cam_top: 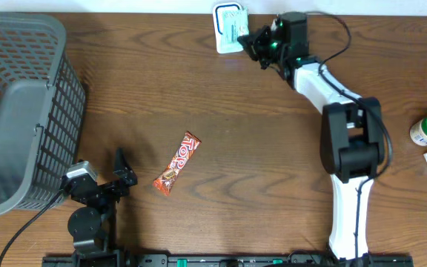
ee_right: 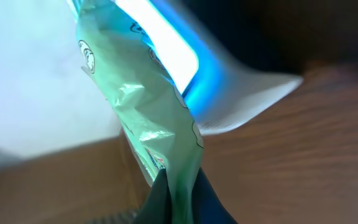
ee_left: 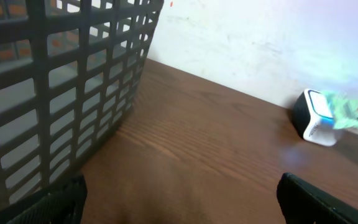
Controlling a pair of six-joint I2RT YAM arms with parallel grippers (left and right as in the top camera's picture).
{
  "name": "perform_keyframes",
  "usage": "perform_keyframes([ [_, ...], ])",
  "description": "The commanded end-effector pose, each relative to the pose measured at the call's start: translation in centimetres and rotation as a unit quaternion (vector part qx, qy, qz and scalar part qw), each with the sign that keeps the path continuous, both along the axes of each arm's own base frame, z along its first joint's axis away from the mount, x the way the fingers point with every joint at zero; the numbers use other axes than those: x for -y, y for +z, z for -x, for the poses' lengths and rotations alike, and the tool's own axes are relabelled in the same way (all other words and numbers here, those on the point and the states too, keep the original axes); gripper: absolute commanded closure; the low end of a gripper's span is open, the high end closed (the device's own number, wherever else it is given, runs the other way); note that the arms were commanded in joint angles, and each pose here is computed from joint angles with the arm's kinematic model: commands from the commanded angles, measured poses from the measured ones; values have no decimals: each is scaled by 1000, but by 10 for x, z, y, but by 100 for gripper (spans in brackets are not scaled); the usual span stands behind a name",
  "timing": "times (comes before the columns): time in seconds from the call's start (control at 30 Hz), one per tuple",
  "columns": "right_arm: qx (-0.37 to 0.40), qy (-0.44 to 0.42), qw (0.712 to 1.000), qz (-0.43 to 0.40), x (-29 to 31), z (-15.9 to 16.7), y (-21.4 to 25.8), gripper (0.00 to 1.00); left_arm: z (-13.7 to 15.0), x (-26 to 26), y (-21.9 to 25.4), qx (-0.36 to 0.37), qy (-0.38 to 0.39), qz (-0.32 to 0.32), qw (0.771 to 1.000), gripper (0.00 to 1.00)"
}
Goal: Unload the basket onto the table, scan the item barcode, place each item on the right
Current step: 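Hold the wipes pack in front of the white scanner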
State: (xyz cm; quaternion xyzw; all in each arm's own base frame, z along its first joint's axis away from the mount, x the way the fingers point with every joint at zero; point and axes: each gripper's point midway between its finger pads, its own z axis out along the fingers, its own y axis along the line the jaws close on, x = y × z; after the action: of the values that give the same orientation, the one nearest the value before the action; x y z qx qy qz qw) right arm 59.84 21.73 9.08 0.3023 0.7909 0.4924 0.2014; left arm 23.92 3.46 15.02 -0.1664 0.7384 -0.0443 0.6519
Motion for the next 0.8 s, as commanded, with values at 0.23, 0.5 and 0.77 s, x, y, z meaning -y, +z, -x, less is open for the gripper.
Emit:
perform_keyframes([
  [0.23, -36, -47, 997, -50, -1, -11, -17, 99, 1, 0, -15, -22, 1, -7, 1000, 2],
  [0.5, 28, 57, 996, -58, -23, 5, 27, 99, 1, 0, -15, -23, 1, -7, 1000, 2],
  [0.77, 25, 46, 994, 93, 20, 44, 84, 99, 1, 0, -15, -22, 1, -7, 1000, 2],
])
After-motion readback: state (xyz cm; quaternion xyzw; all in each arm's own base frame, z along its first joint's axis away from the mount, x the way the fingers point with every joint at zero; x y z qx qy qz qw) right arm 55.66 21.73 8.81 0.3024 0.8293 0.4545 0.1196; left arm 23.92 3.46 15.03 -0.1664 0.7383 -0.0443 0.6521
